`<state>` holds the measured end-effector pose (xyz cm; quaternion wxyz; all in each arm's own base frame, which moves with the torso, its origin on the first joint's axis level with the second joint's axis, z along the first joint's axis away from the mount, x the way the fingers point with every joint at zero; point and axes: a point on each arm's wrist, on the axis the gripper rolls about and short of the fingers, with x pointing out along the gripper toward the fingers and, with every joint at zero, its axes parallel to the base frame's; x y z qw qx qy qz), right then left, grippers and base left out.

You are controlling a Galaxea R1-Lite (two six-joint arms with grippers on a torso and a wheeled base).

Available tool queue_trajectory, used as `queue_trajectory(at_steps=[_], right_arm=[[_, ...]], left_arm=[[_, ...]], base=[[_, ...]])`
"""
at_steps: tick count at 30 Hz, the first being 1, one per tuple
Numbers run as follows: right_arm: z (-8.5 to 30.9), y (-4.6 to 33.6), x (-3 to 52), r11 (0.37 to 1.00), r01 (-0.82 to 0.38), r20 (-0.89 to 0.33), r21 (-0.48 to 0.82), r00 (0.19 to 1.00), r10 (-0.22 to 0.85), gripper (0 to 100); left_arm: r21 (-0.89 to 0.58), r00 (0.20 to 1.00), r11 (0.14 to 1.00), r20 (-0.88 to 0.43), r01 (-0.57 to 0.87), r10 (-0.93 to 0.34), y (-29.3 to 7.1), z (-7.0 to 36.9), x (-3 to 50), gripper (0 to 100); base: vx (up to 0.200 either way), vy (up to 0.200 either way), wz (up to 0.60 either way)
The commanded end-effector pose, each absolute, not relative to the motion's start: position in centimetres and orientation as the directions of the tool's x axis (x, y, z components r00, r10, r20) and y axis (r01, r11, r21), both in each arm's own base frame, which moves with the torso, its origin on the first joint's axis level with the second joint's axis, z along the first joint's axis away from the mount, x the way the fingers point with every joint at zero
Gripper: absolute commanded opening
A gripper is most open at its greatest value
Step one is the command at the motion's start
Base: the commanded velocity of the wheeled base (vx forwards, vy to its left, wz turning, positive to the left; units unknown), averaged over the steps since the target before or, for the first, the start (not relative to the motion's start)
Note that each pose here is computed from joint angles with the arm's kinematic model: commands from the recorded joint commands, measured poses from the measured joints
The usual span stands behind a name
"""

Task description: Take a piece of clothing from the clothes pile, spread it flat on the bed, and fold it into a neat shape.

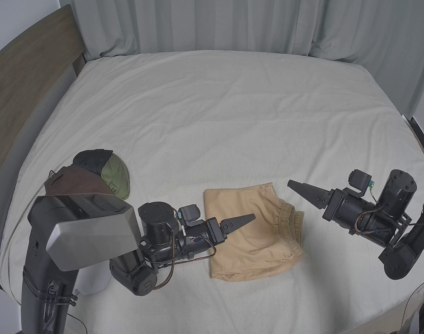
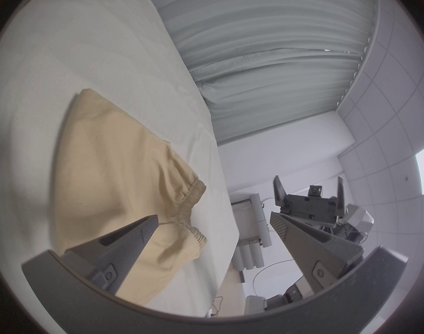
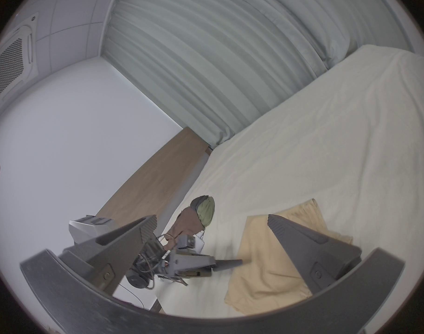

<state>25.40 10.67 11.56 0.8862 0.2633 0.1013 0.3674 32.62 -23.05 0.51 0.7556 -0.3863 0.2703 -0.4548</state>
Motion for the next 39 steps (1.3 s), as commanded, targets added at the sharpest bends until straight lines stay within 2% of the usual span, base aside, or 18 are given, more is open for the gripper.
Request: queue_trajectory(at_steps=[1, 4, 6, 9, 15, 27, 39], right_arm=[[8.5, 11.1, 26.4, 0.612, -0.540, -0.085, 0.578, 0.706, 0.703, 100], [7.6, 11.3, 26.7, 0.616, -0.522, -0.113, 0.590, 0.702, 0.703, 100], [6.1, 11.4, 27.2, 0.629, -0.493, -0.155, 0.601, 0.700, 0.697, 100], [5.2, 11.6, 28.1, 0.657, -0.455, -0.171, 0.601, 0.730, 0.661, 100], [3.2, 12.1, 28.8, 0.678, -0.377, -0.223, 0.631, 0.749, 0.623, 100], [1.6, 12.6, 29.0, 0.670, -0.334, -0.263, 0.663, 0.734, 0.626, 100], [-2.5, 12.5, 27.7, 0.710, -0.247, -0.410, 0.659, 0.674, 0.615, 100]], left_arm=[[-0.783, 0.470, 0.340, -0.069, 0.521, -0.880, -20.7, 2.4, 31.6, 100], [-0.726, 0.487, 0.388, -0.083, 0.568, -0.870, -19.5, 3.0, 31.0, 100], [-0.586, 0.524, 0.478, -0.104, 0.654, -0.845, -17.3, 3.5, 30.4, 100], [-0.454, 0.552, 0.534, -0.104, 0.713, -0.827, -15.4, 4.8, 29.6, 100], [-0.386, 0.636, 0.623, -0.112, 0.681, -0.764, -11.5, 5.6, 29.6, 100], [-0.342, 0.663, 0.662, -0.134, 0.667, -0.737, -10.5, 4.5, 30.5, 100], [-0.327, 0.668, 0.670, -0.138, 0.667, -0.732, -10.3, 4.1, 31.0, 100]], base=[[0.000, 0.000, 0.00], [0.000, 0.000, 0.00], [0.000, 0.000, 0.00], [0.000, 0.000, 0.00], [0.000, 0.000, 0.00], [0.000, 0.000, 0.00], [0.000, 0.000, 0.00]])
